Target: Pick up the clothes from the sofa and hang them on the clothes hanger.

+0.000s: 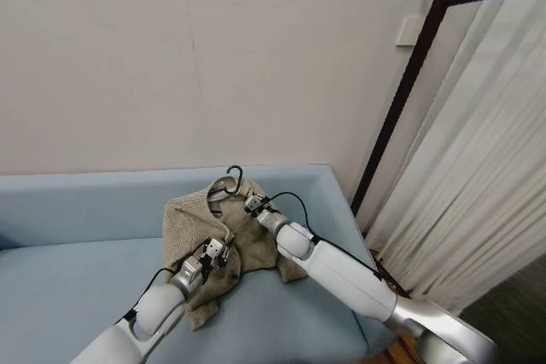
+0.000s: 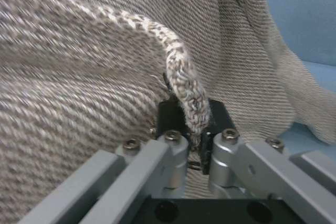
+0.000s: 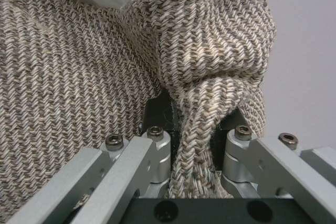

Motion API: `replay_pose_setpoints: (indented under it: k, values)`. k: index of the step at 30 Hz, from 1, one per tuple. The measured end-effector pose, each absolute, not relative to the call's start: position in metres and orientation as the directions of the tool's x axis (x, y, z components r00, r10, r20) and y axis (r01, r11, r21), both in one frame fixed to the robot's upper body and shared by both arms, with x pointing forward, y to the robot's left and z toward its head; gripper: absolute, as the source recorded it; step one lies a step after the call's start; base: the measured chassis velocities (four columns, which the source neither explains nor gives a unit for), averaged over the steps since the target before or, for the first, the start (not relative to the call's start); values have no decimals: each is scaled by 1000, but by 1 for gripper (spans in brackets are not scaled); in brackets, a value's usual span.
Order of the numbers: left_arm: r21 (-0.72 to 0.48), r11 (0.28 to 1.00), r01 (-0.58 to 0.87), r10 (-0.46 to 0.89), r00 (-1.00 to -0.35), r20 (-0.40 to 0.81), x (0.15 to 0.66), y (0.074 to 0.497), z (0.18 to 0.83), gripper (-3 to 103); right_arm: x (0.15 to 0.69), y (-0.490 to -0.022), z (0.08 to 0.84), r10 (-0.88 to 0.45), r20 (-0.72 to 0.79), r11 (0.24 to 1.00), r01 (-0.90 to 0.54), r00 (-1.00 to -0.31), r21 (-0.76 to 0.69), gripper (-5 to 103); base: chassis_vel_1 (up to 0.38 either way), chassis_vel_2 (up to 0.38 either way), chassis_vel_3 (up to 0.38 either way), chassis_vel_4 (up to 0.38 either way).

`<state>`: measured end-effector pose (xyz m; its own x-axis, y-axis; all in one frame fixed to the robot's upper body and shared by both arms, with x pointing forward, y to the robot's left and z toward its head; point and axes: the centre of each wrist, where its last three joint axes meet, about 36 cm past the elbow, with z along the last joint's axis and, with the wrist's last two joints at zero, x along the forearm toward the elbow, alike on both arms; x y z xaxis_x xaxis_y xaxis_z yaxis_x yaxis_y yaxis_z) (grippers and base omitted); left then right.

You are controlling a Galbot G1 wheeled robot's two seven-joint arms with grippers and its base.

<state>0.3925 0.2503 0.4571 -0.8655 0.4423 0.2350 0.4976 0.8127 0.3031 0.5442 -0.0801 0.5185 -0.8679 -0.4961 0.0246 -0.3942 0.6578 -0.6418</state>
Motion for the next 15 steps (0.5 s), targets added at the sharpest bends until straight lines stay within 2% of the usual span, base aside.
replay_pose_setpoints:
  k: [3,4,6,7,9,10,12,14,15]
  values:
    - [309,811,497,447,-867,223,395,251,459,16,544,-82,527,-483,10,687,-386,-875,-616,11,0,0,0,0]
    - [309,811,497,447,-867,223,395,251,459,16,544,-82,527,-483,10,687,-386,-875,-616,11,0,0,0,0]
    - [305,807,505,456,-862,220,394,252,459,28,543,-84,535,-473,-8,713,-378,-881,-590,11,0,0,0,0]
    - [305,806,507,458,-861,219,393,252,460,28,542,-86,537,-469,-12,721,-376,-883,-582,11,0,0,0,0]
    - [306,806,507,458,-861,220,390,252,461,39,542,-90,542,-459,-25,737,-364,-888,-570,11,0,0,0,0]
    - [306,806,507,458,-861,220,390,252,461,39,542,-90,542,-459,-25,737,-364,-888,-570,11,0,0,0,0]
    - [307,813,494,444,-868,221,386,257,463,49,543,-94,548,-445,-43,752,-347,-895,-560,11,0,0,0,0]
    - [310,820,482,431,-875,220,383,262,464,49,544,-97,551,-438,-54,759,-337,-897,-557,11,0,0,0,0]
    - [315,825,470,420,-881,216,381,267,466,55,544,-99,553,-434,-64,764,-330,-899,-555,11,0,0,0,0]
